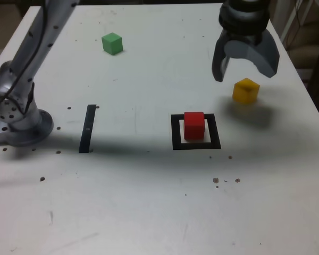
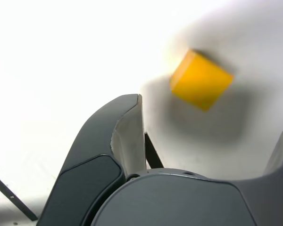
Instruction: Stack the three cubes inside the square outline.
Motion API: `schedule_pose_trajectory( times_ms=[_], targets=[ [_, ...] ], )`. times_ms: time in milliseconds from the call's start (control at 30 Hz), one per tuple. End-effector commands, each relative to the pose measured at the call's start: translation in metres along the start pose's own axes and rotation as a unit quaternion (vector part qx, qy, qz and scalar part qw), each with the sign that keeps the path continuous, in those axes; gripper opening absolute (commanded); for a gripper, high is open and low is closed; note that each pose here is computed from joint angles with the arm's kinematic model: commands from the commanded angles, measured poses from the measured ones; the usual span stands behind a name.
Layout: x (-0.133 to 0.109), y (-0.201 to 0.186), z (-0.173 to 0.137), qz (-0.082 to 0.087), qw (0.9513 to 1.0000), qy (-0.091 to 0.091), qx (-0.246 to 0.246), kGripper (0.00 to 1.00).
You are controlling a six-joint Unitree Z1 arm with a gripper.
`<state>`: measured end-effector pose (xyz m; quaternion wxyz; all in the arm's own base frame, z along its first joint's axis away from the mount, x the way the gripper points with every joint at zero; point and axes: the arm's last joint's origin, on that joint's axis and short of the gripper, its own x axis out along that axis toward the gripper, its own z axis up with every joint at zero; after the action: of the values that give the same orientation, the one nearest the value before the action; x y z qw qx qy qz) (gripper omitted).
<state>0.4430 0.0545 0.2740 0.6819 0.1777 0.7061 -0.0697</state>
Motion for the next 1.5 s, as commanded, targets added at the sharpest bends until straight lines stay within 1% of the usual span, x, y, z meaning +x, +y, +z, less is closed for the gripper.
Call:
schedule_pose_trajectory(
  times_ms=[0,267,333,400,433,500,633,700,767,1200,1333,1467],
  targets=[
    [0.005,0.009,0.004,0.0,1.0,-0.001,0.003,0.99],
    [0.017,0.034,0.007,0.0,0.9998,0.003,0.02,0.99],
    [0.018,0.036,0.007,0.001,0.9993,0.003,0.038,1.0],
    [0.018,0.037,0.007,0.001,0.9978,0.002,0.066,1.0],
    [0.018,0.036,0.007,0.001,0.9964,0.001,0.084,1.0],
    [0.018,0.036,0.008,-0.001,0.9919,0.0,0.127,1.0],
    [0.018,0.033,0.007,-0.008,0.9789,0.004,0.204,1.0],
    [0.019,0.032,0.007,-0.011,0.9742,0.008,0.225,1.0],
    [0.02,0.032,0.007,-0.012,0.9719,0.011,0.235,0.99],
    [0.037,0.022,0.02,-0.017,0.9682,0.025,0.248,0.98],
    [0.045,0.02,0.025,-0.017,0.9685,0.032,0.246,0.96],
    [0.054,0.02,0.029,-0.018,0.9696,0.041,0.24,0.92]
  ],
)
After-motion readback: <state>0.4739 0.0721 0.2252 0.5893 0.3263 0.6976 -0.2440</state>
